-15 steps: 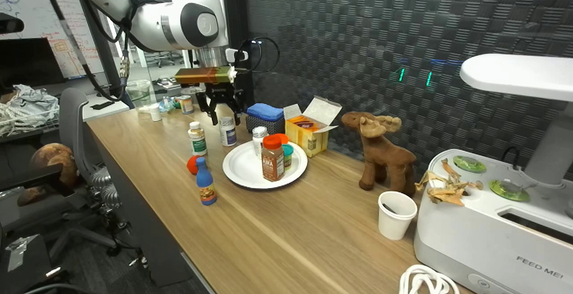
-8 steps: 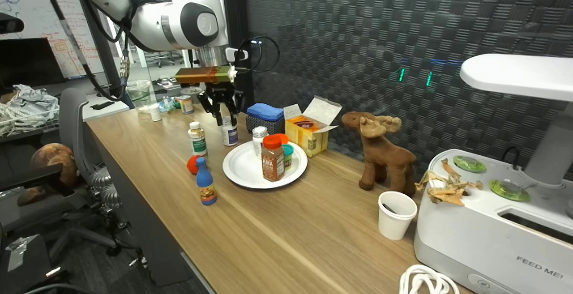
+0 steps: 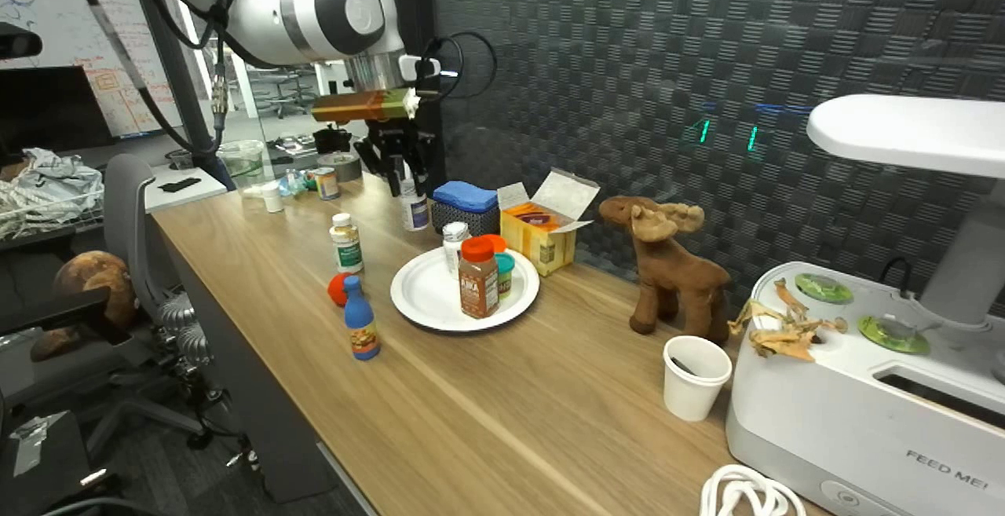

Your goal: Organize all the containers on the white plate

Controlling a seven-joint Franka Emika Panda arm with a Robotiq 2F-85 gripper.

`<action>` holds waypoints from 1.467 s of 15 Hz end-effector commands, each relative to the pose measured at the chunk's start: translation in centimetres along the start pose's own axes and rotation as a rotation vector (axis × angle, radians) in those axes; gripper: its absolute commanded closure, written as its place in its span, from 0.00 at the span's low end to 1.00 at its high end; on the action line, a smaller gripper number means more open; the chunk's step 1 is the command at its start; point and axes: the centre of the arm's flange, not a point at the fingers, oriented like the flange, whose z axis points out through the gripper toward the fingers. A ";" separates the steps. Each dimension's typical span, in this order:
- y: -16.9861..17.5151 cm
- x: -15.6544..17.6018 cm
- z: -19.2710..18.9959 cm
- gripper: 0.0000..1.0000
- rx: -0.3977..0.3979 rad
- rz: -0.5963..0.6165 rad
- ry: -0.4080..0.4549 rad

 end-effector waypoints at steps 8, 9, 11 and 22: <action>3.2 -8.0 -9.9 0.81 -0.107 0.112 0.069; 3.2 -9.0 -9.8 0.81 -0.107 0.120 0.062; 3.4 -10.9 -9.8 0.81 -0.112 0.135 0.045; 6.2 -14.7 -3.5 0.81 -0.090 0.166 0.015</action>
